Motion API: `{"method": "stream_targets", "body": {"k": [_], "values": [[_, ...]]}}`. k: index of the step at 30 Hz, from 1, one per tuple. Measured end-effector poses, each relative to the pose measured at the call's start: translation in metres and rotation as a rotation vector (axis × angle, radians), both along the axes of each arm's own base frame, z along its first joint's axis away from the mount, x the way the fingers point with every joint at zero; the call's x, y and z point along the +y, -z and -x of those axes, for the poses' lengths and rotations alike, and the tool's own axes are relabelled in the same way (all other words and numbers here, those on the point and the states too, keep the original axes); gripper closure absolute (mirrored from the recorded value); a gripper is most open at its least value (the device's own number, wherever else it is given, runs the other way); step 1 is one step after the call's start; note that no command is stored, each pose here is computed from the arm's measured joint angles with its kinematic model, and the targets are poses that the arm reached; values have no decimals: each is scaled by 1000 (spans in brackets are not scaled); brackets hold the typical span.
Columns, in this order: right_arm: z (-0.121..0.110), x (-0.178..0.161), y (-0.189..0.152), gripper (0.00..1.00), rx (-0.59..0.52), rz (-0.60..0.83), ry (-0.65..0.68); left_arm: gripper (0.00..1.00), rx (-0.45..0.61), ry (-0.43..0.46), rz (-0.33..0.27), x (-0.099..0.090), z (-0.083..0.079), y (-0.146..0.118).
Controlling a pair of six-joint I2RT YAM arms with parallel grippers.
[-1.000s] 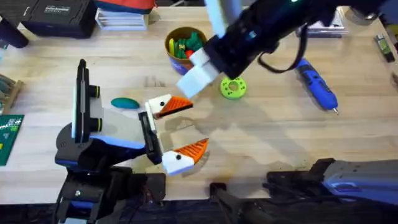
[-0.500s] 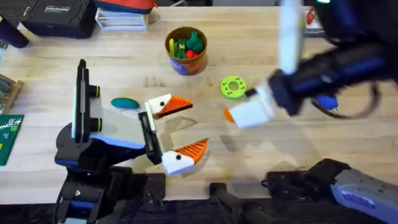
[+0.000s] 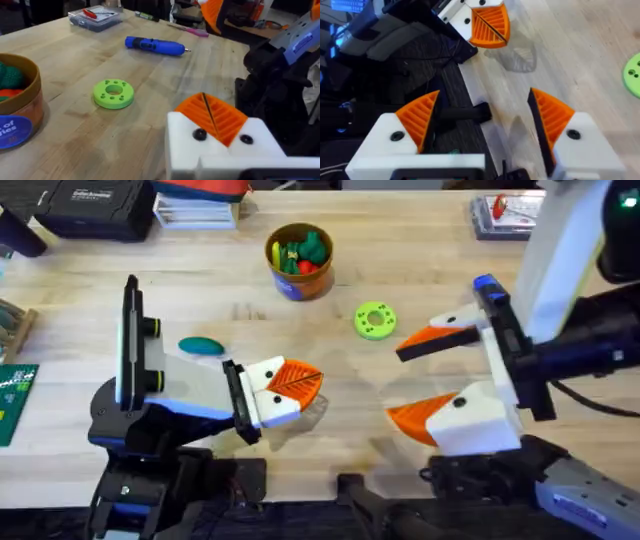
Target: Pick up the gripper from the table and insert it into the empty holder that is missing its gripper. Then pick up a screw, insert it into the mounting hole, and use the screwdriver to tighten it. Finally, clean up the table by picking up the vegetable and placing it into the bucket.
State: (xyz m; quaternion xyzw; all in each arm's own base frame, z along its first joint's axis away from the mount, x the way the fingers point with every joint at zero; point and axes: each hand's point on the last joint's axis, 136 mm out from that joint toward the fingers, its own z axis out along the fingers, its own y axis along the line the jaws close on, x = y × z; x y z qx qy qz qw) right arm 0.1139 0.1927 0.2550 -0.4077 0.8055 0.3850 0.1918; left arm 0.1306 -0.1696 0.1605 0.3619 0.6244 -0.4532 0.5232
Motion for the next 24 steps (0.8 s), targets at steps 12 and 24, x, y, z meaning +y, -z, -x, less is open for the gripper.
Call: {"method": "stream_targets", "body": {"k": [12,24], "values": [[-45,-19,35,9,47,172,161,986,0,0,0,0,0,0],[-153,-173,95,9,87,496,722,986,0,-1,0,0,0,0]]}}
